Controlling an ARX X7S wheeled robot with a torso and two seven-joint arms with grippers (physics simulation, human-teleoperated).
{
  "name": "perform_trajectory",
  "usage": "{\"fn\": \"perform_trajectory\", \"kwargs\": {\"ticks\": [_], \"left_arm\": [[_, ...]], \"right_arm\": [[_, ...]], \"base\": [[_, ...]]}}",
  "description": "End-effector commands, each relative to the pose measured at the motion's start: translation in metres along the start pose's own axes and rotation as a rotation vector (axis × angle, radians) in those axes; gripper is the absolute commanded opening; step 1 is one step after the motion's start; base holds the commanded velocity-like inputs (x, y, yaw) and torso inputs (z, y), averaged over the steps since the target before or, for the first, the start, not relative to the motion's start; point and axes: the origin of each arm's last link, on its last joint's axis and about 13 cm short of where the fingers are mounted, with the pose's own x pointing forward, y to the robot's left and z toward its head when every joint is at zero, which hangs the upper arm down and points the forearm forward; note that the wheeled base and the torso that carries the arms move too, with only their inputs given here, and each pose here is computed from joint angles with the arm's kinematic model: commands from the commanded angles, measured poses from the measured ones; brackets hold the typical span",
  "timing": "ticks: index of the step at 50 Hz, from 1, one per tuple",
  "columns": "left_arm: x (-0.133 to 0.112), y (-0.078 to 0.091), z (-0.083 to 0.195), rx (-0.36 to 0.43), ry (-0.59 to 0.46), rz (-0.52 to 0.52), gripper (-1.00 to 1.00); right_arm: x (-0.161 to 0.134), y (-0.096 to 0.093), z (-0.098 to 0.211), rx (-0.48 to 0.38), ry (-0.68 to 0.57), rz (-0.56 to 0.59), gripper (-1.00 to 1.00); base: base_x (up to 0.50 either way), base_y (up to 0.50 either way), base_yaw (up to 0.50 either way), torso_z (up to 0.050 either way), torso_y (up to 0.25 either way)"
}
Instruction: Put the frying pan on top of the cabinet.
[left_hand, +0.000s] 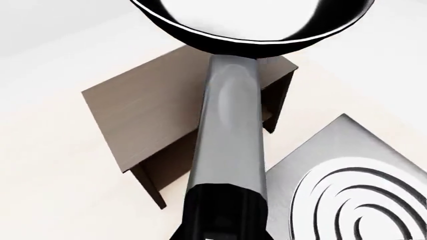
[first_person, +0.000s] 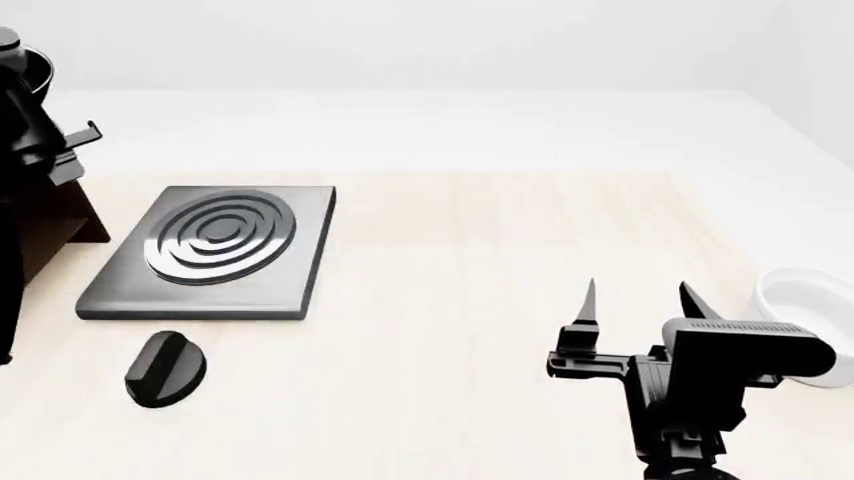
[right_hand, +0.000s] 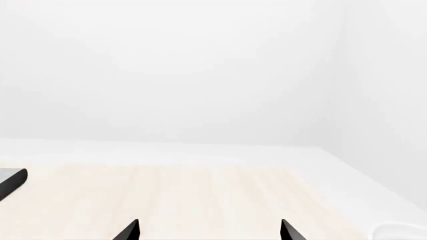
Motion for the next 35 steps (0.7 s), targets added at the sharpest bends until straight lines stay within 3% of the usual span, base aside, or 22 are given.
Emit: {"fn": "perform_trajectory", "kwargs": {"ticks": [1, 18, 32, 35], "left_arm": [[0.006, 0.011, 0.005, -0.003, -0.027, 0.134, -1.0], [0.014, 0.015, -0.003, 0.007, 0.011, 0.192, -1.0], [0.018, 0.019, -0.005, 0.006, 0.018, 0.206, -1.0], [0.019, 0.019, -0.005, 0.0, 0.02, 0.202, -1.0]], "right_arm": [[0.0, 0.0, -0.001, 0.001, 0.003, 0.0, 1.0], [-0.001, 0.0, -0.001, 0.002, 0.002, 0.001, 1.0], [-0.001, 0.001, -0.001, 0.003, 0.001, 0.003, 1.0], [-0.001, 0.001, -0.002, 0.004, 0.002, 0.005, 1.0]], "base": [[0.0, 0.0, 0.0, 0.0, 0.0], [0.0, 0.0, 0.0, 0.001, 0.001], [0.0, 0.0, 0.0, 0.0, -0.242], [0.0, 0.0, 0.0, 0.0, -0.011]]}}
